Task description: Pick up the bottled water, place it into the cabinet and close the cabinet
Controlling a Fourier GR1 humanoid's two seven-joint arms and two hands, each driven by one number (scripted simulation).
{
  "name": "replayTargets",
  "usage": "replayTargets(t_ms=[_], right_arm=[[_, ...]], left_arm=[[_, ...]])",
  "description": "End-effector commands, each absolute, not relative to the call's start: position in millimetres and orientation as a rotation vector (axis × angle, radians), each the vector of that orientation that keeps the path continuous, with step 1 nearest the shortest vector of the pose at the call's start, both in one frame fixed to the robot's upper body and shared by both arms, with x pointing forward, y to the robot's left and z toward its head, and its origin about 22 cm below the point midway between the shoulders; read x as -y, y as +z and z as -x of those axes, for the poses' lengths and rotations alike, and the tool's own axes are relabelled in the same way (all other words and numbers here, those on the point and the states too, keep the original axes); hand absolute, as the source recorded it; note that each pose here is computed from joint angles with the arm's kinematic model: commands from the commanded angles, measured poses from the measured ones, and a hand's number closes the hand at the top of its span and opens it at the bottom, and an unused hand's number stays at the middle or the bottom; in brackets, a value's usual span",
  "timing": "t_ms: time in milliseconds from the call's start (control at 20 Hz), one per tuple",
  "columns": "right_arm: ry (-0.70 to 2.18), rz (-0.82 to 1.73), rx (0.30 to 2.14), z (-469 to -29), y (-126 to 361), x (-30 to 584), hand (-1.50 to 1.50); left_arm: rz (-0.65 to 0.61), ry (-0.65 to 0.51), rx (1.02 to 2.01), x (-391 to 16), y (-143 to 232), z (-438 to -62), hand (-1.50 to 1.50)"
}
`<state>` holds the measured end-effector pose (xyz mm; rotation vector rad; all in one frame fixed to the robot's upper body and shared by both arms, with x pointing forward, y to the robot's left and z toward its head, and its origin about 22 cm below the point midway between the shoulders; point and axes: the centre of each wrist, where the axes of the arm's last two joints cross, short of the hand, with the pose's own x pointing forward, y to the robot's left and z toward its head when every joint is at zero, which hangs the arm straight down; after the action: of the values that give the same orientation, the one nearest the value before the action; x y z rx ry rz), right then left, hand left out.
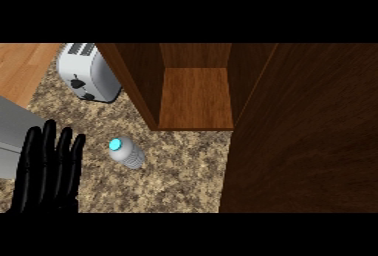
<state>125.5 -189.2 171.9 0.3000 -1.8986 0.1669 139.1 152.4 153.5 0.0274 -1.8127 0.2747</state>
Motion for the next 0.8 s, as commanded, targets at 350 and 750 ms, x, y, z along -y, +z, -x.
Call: replayTargets(t_ms=[350, 750], right_arm=[[0.185, -0.258, 1.953, -84, 191, 195, -1.50], [0.182, -0.278, 1.950, -89, 208, 194, -1.50]], left_arm=[[-0.110, 0.297, 1.805, -173, 148, -160, -1.50], [-0.167, 0.322, 1.711, -208, 109, -195, -1.50]])
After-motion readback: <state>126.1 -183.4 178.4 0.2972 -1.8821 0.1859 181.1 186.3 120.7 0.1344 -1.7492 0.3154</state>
